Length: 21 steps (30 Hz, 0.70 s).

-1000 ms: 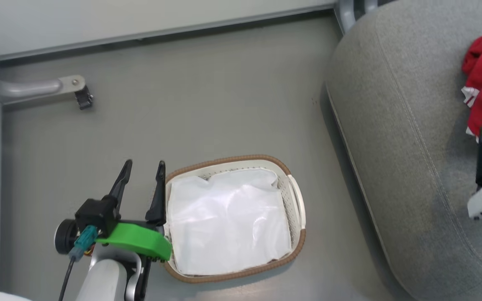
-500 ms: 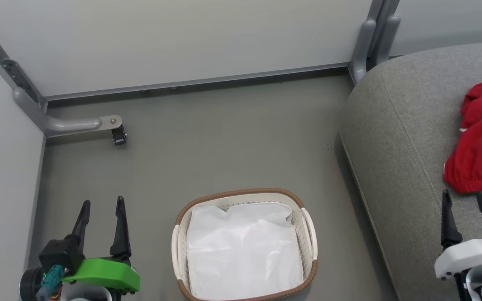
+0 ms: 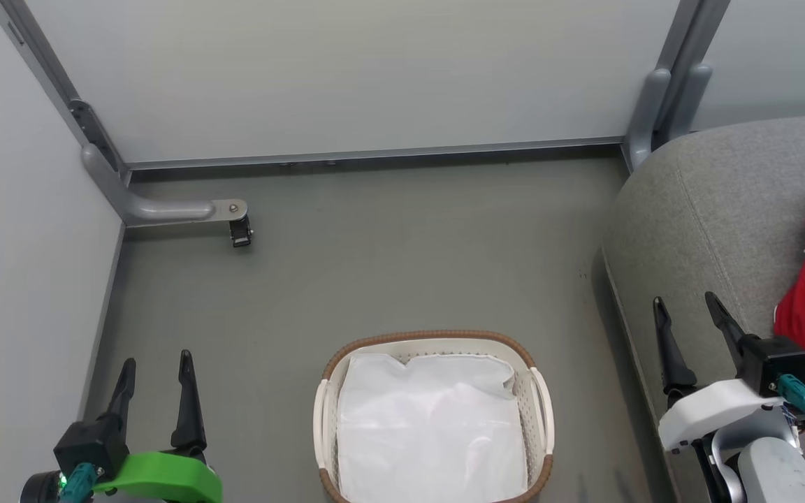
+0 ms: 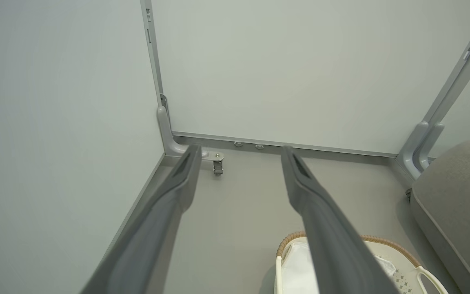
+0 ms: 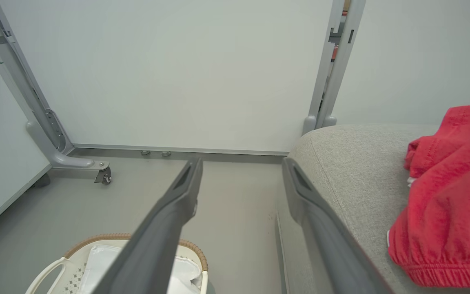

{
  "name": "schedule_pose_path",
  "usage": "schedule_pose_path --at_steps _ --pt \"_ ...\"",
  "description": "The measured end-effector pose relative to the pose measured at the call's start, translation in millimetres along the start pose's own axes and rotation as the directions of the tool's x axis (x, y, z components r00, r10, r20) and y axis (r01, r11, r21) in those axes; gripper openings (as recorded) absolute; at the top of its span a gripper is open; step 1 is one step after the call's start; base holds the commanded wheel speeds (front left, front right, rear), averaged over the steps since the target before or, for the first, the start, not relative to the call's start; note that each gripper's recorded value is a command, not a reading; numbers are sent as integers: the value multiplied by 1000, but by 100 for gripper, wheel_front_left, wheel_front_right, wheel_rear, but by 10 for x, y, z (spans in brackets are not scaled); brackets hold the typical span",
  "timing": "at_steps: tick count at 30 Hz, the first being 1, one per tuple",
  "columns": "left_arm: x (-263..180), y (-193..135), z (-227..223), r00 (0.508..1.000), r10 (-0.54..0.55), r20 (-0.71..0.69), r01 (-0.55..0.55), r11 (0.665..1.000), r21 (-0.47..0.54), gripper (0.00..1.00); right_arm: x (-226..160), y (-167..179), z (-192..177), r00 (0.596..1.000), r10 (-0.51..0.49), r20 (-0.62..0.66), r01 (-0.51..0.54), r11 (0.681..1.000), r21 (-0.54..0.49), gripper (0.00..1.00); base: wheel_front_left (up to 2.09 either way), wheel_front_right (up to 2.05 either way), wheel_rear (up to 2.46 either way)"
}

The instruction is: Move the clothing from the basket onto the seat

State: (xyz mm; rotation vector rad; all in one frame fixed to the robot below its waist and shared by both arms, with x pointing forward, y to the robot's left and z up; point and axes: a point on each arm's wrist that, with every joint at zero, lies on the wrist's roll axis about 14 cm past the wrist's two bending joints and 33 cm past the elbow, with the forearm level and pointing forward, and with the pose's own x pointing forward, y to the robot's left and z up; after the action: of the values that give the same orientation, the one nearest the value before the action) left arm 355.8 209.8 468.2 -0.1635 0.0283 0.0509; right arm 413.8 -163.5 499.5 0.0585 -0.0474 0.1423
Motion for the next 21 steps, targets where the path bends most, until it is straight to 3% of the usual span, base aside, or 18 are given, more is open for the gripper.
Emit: schedule_pose_path --at_steps 8,9,15,21 --pt "-111 13 15 1000 10 9 -10 999 -35 100 12 91 4 1000 26 -1 -26 1000 7 100 0 0 0" --pt "-116 26 26 1000 17 14 -17 999 -51 0 10 101 -3 1000 28 -3 -28 1000 8 0 0 0 0" --pt "-166 37 -146 999 29 -42 -32 997 -70 0 -126 133 -278 996 18 -89 -14 999 42 0 0 0 0" --pt "-160 65 -166 997 50 -59 -60 984 -170 0 -139 61 -296 994 -21 -106 37 988 153 0 0 0 0"
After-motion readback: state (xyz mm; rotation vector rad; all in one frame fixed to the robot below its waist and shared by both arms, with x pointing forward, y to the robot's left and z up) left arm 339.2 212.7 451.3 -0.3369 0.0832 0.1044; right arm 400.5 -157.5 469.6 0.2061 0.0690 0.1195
